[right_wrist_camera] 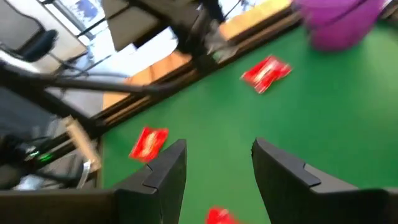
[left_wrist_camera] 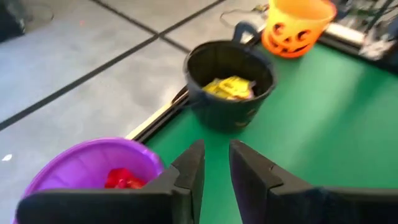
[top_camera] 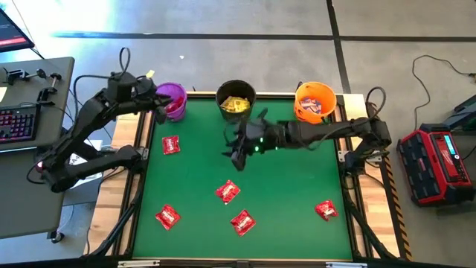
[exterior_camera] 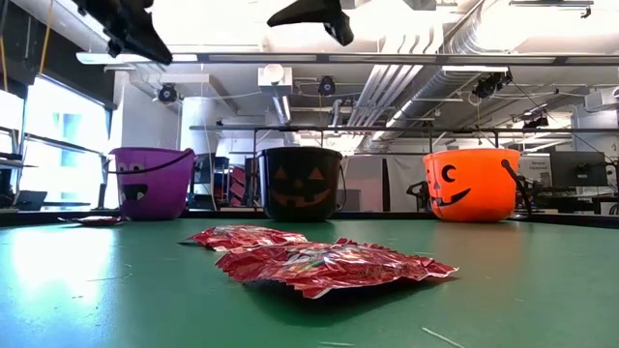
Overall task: Sort candy by brand, put in halloween buckets
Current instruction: Put the red candy pack into the violet bucket
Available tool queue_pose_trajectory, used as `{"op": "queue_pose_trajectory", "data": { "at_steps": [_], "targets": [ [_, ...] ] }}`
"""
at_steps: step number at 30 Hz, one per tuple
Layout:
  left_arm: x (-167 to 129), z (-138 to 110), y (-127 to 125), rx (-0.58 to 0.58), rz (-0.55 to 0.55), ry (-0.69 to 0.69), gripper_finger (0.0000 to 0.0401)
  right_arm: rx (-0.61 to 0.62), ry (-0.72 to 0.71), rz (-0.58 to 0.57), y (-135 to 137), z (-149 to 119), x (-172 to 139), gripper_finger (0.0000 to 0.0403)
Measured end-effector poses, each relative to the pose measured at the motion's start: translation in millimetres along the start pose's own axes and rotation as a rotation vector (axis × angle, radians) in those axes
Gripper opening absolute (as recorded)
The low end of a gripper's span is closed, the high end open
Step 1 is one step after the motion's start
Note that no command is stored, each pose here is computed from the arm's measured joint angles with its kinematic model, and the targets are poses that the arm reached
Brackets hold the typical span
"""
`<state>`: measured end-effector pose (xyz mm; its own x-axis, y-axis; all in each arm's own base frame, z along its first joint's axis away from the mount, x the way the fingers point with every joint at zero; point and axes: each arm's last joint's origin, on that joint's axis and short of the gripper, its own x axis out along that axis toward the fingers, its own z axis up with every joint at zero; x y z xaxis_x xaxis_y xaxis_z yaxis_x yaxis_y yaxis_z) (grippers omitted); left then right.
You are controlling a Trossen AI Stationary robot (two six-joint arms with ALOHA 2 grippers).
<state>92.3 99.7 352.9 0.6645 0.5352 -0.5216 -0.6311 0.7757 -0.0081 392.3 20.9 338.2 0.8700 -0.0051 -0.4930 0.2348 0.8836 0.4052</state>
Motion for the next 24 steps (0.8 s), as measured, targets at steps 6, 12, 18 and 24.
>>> {"op": "queue_pose_trajectory", "data": {
  "at_steps": [6, 12, 18, 24],
  "targets": [
    [-17, -2, -11, 0.011, -0.052, -0.065, 0.0052, 0.065, 0.098, 0.032, 29, -41, 4, 0.0169],
    [-27, -4, -17, 0.014, -0.093, -0.099, 0.0051, 0.081, 0.190, -0.048, 59, -78, -7, 0.0169],
    [-32, -6, -24, 0.017, -0.148, -0.113, 0.0050, 0.101, 0.244, -0.136, 77, -111, -5, 0.0169],
    [-32, -6, -31, 0.045, -0.215, -0.111, 0.0050, 0.064, 0.296, -0.212, 77, -149, 35, 0.0169]
  ]
}}
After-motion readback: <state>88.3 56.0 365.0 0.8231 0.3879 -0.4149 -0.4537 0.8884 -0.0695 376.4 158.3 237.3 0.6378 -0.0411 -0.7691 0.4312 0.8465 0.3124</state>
